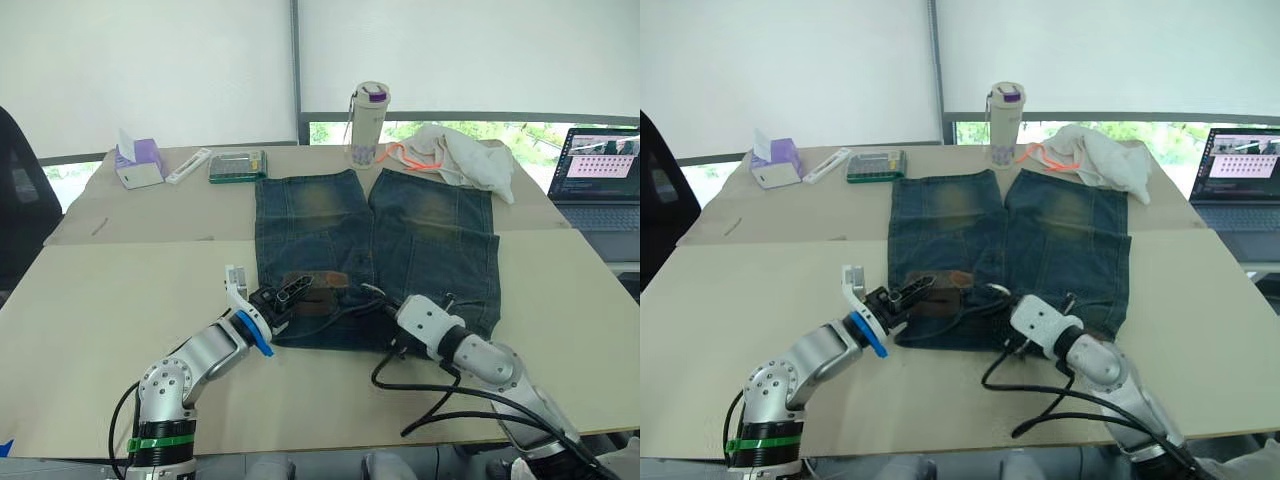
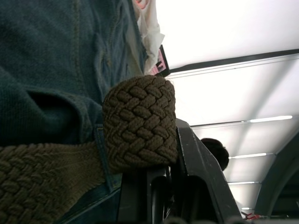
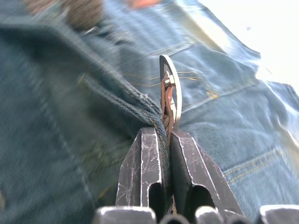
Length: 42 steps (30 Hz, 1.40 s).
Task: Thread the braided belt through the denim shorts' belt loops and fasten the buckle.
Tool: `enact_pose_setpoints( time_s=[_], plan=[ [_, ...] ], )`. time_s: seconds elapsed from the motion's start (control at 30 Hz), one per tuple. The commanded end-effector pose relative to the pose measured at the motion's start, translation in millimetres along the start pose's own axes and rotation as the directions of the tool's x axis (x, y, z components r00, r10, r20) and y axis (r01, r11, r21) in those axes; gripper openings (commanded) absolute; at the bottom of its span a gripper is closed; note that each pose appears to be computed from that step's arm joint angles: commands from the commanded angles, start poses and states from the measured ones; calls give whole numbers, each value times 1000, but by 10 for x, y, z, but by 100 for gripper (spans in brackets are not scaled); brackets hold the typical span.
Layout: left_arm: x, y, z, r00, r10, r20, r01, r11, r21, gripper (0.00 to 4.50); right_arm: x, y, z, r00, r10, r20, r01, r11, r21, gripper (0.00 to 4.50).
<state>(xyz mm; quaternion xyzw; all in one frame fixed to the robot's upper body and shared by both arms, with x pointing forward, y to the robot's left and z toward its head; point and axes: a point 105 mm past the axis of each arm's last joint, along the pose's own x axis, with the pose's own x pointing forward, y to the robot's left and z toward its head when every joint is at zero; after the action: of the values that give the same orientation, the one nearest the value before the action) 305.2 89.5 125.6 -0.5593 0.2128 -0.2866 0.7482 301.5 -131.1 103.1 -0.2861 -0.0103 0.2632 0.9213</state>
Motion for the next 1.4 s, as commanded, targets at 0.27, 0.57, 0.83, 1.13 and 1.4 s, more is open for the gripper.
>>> enact_pose_setpoints(
  time_s=[0.27, 0.57, 0.83, 1.13, 1.4],
  plan=[
    [161, -348, 36, 993, -96, 68, 112, 954, -279, 0, -17, -174, 368, 929, -290, 230, 267, 955, 126, 1],
    [286, -555, -98, 978, -196, 66, 207, 910, -359, 0, -35, -181, 527, 836, -353, 421, 379, 925, 22, 1],
    [383, -598, -118, 961, -268, 62, 270, 877, -397, 0, -64, -270, 655, 749, -401, 528, 477, 879, -10, 1],
    [423, -806, -153, 907, -415, 71, 403, 809, -428, 0, -56, -260, 681, 732, -407, 547, 486, 874, 0, 1],
    [413, -729, -167, 910, -408, 72, 394, 799, -455, 0, -105, -239, 722, 717, -403, 569, 494, 870, -6, 1]
  ],
)
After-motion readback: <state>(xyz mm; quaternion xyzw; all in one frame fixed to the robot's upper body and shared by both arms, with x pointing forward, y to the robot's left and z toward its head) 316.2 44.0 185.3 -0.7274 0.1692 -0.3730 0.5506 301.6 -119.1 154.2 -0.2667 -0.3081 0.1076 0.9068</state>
